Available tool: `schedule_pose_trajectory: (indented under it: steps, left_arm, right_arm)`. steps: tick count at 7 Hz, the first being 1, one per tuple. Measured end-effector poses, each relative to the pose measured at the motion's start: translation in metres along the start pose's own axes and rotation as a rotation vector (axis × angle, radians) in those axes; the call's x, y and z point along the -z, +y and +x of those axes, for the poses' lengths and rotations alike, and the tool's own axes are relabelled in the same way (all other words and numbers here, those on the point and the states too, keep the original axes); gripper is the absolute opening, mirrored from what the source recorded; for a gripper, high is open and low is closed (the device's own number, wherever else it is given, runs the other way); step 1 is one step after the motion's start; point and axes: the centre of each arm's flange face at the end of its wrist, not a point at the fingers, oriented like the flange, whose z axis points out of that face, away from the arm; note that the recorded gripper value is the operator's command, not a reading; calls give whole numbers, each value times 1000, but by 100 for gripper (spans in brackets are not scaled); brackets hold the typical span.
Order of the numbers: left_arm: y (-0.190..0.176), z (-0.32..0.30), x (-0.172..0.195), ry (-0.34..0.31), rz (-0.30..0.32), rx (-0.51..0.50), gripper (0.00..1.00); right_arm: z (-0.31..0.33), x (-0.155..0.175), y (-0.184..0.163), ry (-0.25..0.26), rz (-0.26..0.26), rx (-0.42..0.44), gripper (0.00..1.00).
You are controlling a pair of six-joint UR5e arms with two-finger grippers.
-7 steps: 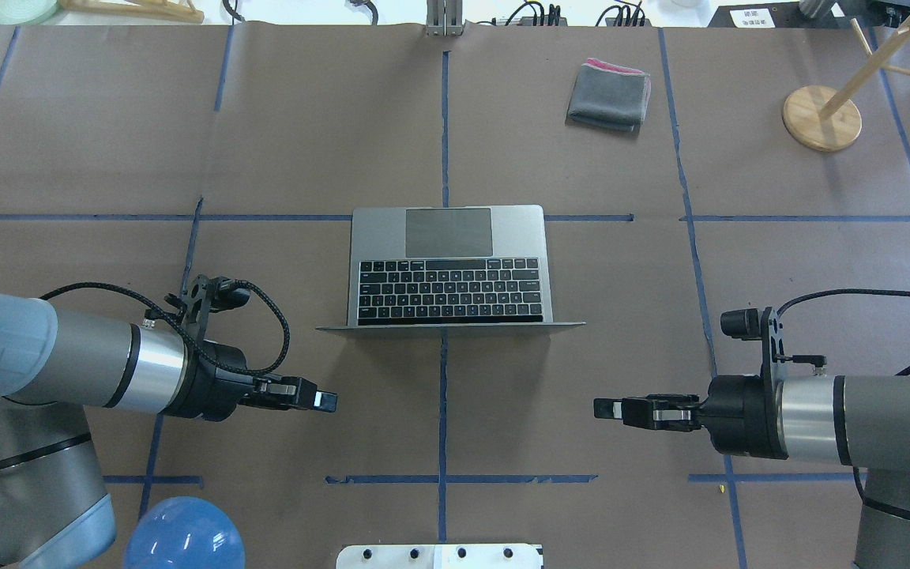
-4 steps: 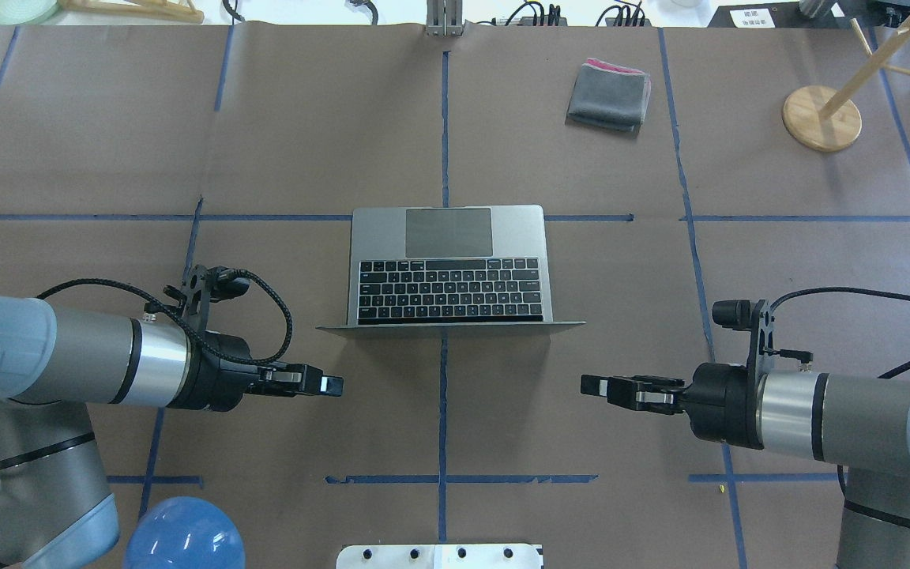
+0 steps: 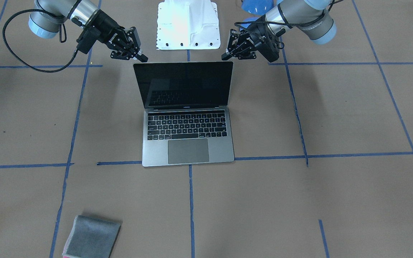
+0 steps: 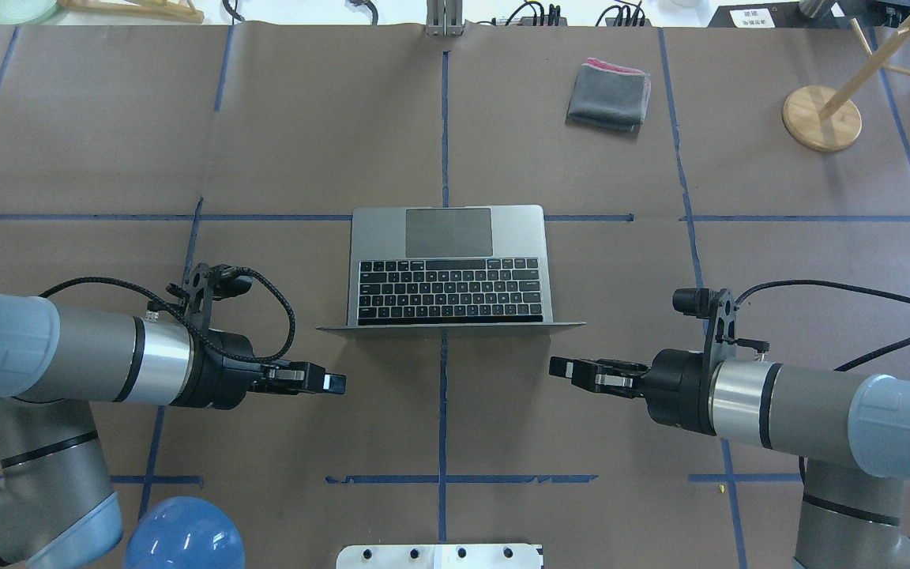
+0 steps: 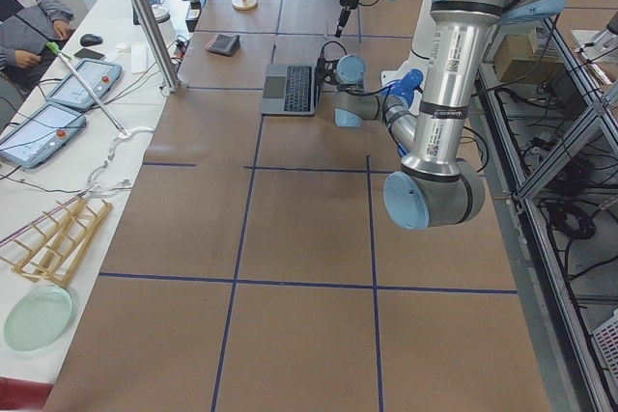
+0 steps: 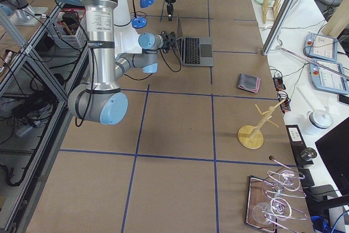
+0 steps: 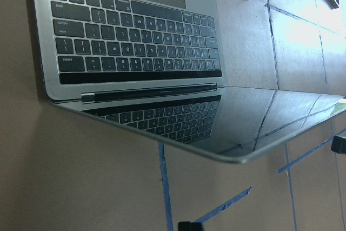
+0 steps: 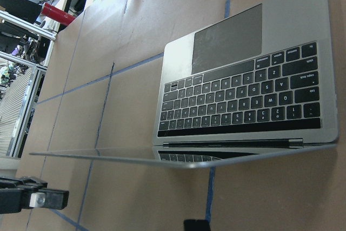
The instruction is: Close laptop
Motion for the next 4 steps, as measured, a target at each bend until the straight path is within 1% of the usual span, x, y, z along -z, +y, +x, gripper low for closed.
schedule_pose_trajectory:
  steps: [4]
  left_arm:
    - [-12, 2, -1, -4, 43, -4, 0]
  right_arm:
    - [2, 0, -11, 10, 44, 10, 1]
